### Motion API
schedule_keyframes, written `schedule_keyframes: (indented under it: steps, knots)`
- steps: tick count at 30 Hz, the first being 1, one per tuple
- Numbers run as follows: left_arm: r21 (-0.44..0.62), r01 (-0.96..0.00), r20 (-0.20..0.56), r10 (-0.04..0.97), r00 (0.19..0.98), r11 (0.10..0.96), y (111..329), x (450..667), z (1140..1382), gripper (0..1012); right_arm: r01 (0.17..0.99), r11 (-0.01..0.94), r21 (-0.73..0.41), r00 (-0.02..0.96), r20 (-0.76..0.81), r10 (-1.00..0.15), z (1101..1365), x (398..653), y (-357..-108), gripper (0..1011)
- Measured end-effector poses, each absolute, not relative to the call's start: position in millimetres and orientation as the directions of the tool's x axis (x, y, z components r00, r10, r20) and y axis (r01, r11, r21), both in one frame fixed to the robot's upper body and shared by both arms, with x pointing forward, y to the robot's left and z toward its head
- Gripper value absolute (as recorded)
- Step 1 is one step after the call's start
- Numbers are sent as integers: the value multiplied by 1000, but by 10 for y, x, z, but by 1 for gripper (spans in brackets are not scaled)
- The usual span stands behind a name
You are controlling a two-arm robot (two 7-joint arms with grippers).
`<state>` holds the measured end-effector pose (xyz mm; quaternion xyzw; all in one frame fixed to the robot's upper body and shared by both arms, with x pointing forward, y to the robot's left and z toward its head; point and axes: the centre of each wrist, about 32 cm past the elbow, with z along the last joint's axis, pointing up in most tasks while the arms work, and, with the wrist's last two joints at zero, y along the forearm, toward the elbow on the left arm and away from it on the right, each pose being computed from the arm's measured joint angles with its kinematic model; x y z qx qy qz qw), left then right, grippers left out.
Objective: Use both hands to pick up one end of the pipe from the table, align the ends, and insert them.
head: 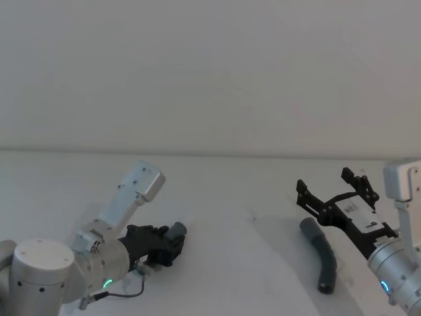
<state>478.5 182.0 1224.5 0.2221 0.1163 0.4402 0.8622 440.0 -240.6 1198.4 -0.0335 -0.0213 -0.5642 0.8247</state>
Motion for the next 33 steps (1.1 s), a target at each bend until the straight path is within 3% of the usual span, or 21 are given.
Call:
schedule_keyframes:
  steps: [21,33]
  knots:
    - [486,-707,-5,811,585,514,1820,4785,12245,355,887,319,-333,366,88,-926,12345,4245,-2320,1002]
    - [486,-707,-5,811,585,514,1820,4785,12245,355,858,268,-439,353,123,-927,12430,4195,-2226,1001]
